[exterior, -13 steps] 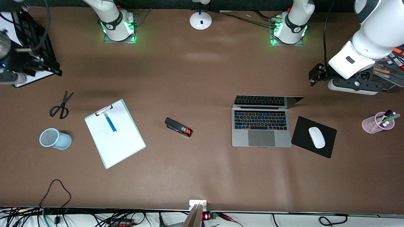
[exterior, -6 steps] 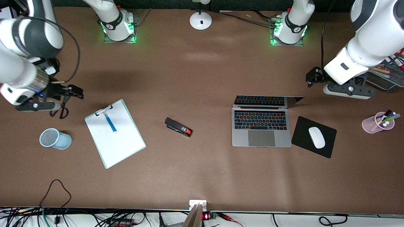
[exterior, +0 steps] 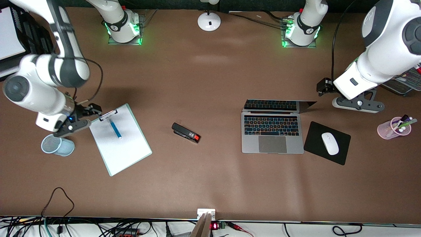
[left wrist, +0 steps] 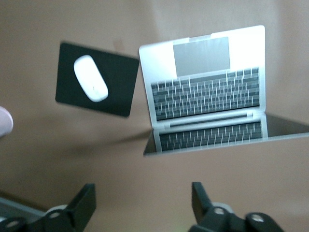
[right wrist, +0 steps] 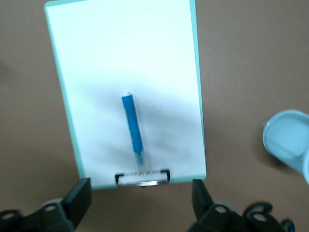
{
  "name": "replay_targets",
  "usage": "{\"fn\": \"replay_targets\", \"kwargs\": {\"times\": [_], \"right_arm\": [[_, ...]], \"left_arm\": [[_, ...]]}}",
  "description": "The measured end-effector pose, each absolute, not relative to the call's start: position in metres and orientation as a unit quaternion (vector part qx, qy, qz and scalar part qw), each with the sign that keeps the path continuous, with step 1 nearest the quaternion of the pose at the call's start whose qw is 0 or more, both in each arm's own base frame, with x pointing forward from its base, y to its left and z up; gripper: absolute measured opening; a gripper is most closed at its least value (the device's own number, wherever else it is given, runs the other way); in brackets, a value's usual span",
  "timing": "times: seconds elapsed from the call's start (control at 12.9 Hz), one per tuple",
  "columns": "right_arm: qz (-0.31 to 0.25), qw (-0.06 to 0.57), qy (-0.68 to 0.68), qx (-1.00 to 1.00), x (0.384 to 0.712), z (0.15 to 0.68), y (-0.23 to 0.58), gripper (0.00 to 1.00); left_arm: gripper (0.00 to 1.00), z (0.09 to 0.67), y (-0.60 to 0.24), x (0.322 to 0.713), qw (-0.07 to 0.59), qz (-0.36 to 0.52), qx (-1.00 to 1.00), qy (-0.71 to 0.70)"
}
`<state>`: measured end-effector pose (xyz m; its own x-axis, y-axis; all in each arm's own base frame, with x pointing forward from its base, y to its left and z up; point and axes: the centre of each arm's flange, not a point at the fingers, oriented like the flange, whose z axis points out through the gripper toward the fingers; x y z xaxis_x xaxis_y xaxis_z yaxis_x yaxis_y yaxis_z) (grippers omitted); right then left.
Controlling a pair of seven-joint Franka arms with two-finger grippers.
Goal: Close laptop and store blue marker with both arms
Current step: 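Lower the right gripper over the blue marker on the clipboard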
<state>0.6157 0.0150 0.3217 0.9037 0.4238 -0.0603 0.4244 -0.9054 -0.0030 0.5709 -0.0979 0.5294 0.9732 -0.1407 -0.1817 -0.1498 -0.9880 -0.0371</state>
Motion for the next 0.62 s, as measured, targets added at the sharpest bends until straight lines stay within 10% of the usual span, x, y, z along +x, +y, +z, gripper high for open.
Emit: {"fn": "replay_targets", "kwargs": {"times": [0.62], "right_arm": [[-0.027,-0.001,0.290,0.957,0.631,0.249,0.053,0.51]], "left_arm": [[0.01,0.511,-0.103,0.552,-0.001,0.168,-0.984,0.061]]}}
